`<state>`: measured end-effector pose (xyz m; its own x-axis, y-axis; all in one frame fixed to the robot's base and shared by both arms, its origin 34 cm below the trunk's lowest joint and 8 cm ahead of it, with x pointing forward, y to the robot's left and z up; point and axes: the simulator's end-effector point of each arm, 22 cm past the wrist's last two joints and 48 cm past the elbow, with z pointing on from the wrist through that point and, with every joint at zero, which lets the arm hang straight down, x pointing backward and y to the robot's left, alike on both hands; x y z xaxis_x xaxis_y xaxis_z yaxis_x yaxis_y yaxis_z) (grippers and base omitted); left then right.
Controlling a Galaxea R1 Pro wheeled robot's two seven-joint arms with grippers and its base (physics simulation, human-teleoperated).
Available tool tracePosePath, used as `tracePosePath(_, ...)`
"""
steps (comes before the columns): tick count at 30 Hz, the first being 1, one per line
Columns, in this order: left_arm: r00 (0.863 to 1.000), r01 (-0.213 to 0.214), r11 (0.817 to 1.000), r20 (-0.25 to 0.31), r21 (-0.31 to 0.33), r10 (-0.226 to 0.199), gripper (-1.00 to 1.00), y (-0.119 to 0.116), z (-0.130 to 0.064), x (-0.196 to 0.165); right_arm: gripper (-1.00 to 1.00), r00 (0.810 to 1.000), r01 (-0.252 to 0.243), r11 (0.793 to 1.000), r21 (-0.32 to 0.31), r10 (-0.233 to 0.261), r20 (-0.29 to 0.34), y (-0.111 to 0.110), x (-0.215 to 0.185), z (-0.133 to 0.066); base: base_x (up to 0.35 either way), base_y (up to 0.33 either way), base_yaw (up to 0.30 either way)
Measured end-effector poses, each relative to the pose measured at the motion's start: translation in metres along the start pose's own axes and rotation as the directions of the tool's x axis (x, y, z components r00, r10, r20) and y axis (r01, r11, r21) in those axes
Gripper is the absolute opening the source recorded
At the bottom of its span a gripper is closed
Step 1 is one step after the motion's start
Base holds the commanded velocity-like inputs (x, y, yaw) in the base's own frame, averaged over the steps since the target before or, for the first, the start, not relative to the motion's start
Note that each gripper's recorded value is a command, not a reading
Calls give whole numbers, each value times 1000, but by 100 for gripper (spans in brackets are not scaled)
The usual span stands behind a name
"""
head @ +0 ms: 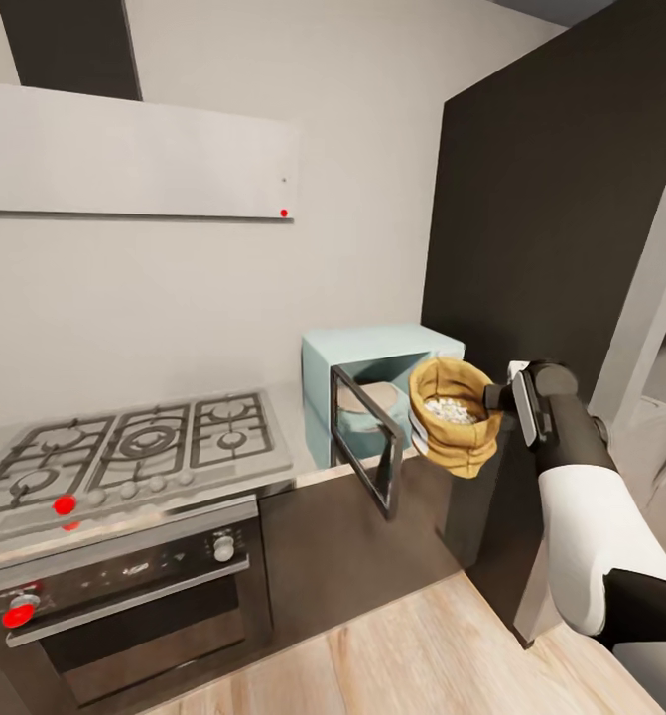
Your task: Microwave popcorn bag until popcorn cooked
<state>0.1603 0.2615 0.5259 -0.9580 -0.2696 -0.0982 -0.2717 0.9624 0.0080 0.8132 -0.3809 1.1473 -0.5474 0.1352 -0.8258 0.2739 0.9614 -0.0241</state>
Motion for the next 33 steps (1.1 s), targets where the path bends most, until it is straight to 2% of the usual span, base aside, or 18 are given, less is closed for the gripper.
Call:
tracePosePath(17,1000,1,1000,1,0,-1,100,0,0,0,-100,1000,-3,1000,-20,3,-8,8,5,2,21,-5,0)
tracePosePath(33,1000,3,1000,-5,-2,-3,100,1,0,1,-100,1000,3,1000,-19,-3,-17,11,8,3,103,-255,19)
